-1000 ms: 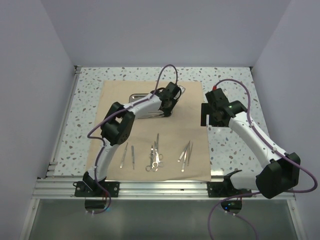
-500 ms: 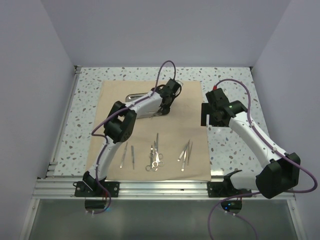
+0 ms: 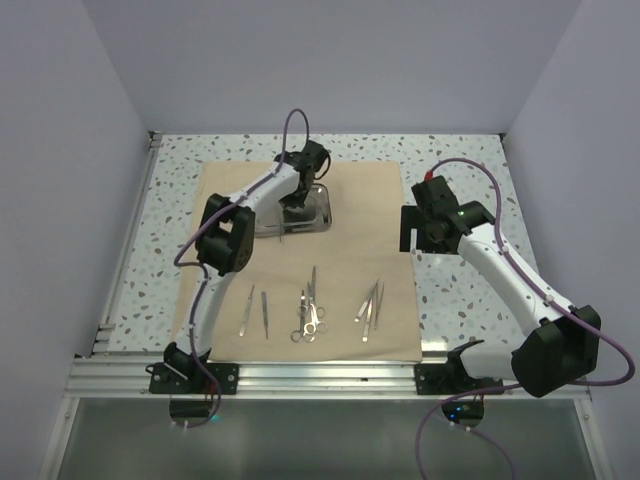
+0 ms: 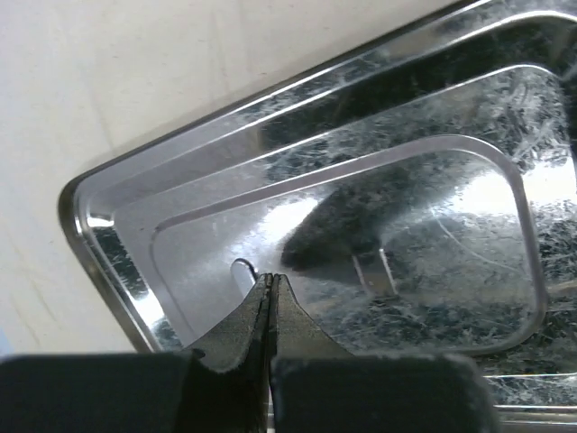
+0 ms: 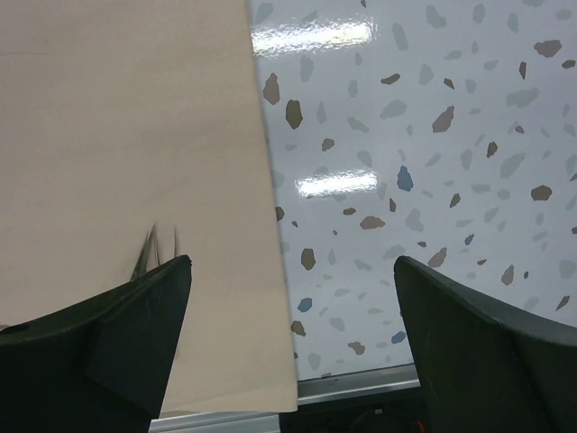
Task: Open and lay out the surgical kit
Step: Pick up the medical item from the container.
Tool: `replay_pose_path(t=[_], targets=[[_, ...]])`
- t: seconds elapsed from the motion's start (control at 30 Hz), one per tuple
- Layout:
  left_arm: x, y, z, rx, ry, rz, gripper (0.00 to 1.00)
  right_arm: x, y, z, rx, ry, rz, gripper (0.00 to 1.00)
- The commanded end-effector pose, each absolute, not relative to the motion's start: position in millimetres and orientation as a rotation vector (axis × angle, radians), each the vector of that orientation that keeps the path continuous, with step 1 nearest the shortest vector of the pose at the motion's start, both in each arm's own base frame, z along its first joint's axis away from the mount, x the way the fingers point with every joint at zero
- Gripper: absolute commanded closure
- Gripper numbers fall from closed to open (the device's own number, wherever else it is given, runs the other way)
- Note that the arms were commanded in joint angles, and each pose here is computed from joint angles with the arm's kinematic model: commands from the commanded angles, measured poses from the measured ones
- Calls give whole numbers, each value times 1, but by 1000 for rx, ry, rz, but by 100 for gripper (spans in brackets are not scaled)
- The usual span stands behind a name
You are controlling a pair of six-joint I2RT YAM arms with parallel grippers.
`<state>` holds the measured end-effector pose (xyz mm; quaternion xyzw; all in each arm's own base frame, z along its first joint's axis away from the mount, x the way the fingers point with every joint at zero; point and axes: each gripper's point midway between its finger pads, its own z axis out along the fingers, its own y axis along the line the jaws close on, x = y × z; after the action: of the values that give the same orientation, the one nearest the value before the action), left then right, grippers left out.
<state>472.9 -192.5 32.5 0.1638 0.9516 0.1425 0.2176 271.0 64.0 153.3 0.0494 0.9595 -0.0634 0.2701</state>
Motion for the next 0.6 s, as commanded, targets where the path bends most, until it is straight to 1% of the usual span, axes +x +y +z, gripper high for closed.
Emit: replay_pose_path(t=[0.0, 0.2, 0.23, 0.27, 0.3, 0.33, 0.37, 0.4, 0.47, 0.5, 0.57], targets=[[477, -192, 94, 374, 2534, 363, 100, 273, 69, 159, 153, 2557, -110, 2], [468, -187, 98, 352, 2545, 353, 100, 272, 71, 158, 153, 2561, -93, 2], [466, -186, 98, 351, 2553, 354, 98, 272, 71, 158, 153, 2561, -90, 2], [465, -185, 101, 335, 2554, 354, 90, 273, 72, 158, 152, 2560, -83, 2], [464, -186, 104, 329, 2555, 348, 76, 272, 73, 157, 152, 2564, -80, 2], [462, -185, 106, 327, 2559, 348, 71, 273, 73, 157, 152, 2566, -81, 2], [460, -186, 111, 320, 2558, 331, 68, 273, 73, 157, 150, 2565, -79, 2], [458, -185, 114, 316, 2561, 324, 63, 273, 74, 157, 152, 2564, -76, 2], [449, -184, 117, 301, 2571, 297, 57, 273, 74, 157, 154, 2563, -77, 2], [440, -180, 109, 307, 2598, 302, 53, 274, 74, 157, 154, 2564, -75, 1], [433, -182, 111, 282, 2599, 255, 53, 273, 74, 157, 156, 2564, -75, 2]])
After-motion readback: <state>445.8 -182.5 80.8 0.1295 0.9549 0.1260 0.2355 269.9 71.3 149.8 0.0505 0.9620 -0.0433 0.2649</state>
